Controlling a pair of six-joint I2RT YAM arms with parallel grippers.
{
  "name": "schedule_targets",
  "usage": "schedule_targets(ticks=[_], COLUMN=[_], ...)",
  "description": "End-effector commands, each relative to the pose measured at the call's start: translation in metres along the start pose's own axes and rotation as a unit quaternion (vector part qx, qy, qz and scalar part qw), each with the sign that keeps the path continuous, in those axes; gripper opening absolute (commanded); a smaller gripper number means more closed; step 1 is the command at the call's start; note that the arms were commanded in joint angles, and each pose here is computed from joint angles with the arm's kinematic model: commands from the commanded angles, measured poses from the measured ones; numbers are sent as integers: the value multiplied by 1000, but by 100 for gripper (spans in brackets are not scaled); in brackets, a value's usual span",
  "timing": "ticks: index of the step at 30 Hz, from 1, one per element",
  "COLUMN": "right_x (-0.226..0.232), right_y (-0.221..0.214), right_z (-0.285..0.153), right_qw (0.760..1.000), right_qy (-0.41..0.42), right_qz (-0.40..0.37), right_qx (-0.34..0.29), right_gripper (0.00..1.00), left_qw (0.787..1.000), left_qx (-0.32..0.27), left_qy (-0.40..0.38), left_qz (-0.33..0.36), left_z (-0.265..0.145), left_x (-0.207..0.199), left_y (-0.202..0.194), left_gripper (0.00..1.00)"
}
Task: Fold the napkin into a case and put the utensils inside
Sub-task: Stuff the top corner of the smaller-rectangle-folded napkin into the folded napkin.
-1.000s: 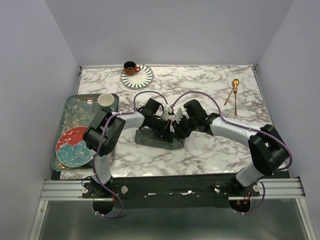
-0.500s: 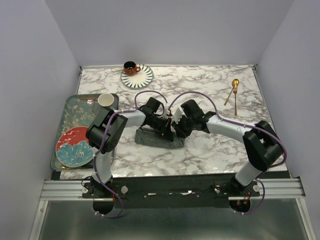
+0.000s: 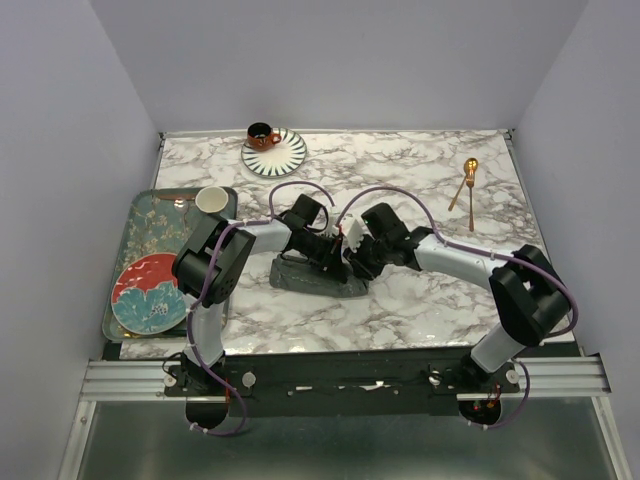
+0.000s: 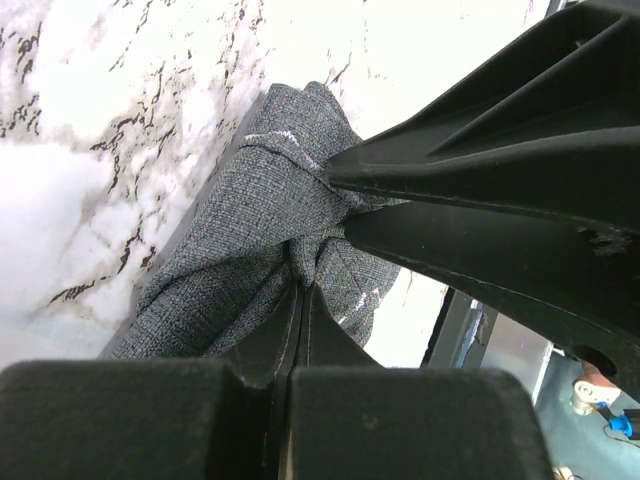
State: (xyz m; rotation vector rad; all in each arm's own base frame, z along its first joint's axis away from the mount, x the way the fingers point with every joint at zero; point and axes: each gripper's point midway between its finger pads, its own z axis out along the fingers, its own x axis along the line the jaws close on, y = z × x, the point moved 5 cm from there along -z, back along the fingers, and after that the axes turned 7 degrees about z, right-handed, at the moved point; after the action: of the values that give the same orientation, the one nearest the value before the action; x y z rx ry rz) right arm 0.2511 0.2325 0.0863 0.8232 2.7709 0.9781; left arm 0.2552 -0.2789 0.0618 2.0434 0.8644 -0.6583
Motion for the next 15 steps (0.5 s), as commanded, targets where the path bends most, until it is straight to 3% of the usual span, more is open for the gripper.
schedule_targets(ticks=[1, 10, 13, 14, 15], right_x=[0, 2, -2, -2, -4], right_y=[1, 2, 2, 3, 4], right_z=[0, 9, 9, 7, 6], right_qw=[1000, 999, 999, 999, 999], right_qy=[-12, -21, -36, -40, -45], right_qz=[-13, -26, -21, -19, -18], right_qx=[3, 17, 24, 21, 20], right_gripper=[35, 33, 22, 11, 6], left_qw=[999, 999, 999, 999, 999], left_qx=[15, 12, 11, 10, 10], left_qy=[34, 35, 33, 34, 34], left_qz=[-12, -13, -13, -13, -12], left_z=[5, 2, 1, 0, 0], left_x=[20, 20, 19, 19, 19], left_y=[-11, -12, -11, -11, -11], left_gripper=[0, 0, 0, 0, 0])
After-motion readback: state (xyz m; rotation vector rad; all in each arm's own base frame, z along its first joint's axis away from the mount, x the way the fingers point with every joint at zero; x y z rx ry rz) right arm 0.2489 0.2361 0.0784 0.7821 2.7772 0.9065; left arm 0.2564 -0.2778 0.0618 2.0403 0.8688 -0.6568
